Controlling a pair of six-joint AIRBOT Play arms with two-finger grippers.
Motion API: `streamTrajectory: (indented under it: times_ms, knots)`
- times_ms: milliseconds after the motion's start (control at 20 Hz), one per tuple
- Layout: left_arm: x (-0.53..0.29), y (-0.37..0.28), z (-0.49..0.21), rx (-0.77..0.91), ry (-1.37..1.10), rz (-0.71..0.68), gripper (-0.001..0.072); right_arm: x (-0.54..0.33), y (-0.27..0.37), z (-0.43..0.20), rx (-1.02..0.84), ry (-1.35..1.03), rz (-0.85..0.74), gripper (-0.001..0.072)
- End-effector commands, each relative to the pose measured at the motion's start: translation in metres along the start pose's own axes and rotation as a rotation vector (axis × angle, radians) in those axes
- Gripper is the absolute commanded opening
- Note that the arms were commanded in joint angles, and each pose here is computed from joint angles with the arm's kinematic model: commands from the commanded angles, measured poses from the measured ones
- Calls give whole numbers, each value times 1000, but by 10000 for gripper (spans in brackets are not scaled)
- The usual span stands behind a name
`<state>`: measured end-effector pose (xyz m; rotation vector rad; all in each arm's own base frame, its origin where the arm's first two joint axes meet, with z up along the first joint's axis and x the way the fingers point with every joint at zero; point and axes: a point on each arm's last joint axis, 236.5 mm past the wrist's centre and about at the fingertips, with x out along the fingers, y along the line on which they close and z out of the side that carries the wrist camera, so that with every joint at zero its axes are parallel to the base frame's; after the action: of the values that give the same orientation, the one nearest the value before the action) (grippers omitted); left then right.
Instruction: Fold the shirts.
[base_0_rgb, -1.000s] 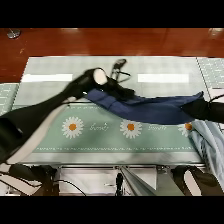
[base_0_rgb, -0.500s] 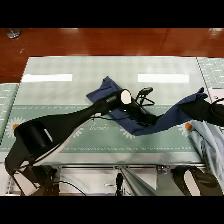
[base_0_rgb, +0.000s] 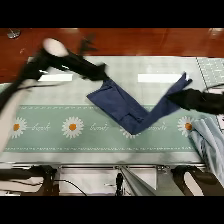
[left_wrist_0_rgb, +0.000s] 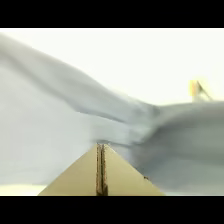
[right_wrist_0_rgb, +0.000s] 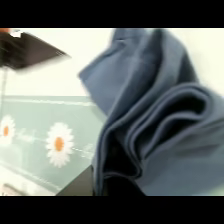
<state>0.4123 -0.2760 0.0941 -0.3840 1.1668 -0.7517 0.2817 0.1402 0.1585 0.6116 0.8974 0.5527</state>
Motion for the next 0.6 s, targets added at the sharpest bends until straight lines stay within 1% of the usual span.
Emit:
streamTrajectory:
  times_ms: [0,100,200,350,550]
  knots:
    - [-134,40,19,10,-233,187,21,62,36,18,-79,60,90,24]
    - [-183,36,3,17,-331,235,21,116,57,21,-140,148,118,25]
    - [-205,13,-29,43,-385,233,22,173,60,17,-184,252,109,25]
    - [-216,-9,-76,65,-463,224,22,243,51,14,-175,340,97,26]
    - [-200,-5,-123,-21,-469,185,22,294,38,32,-116,341,88,26]
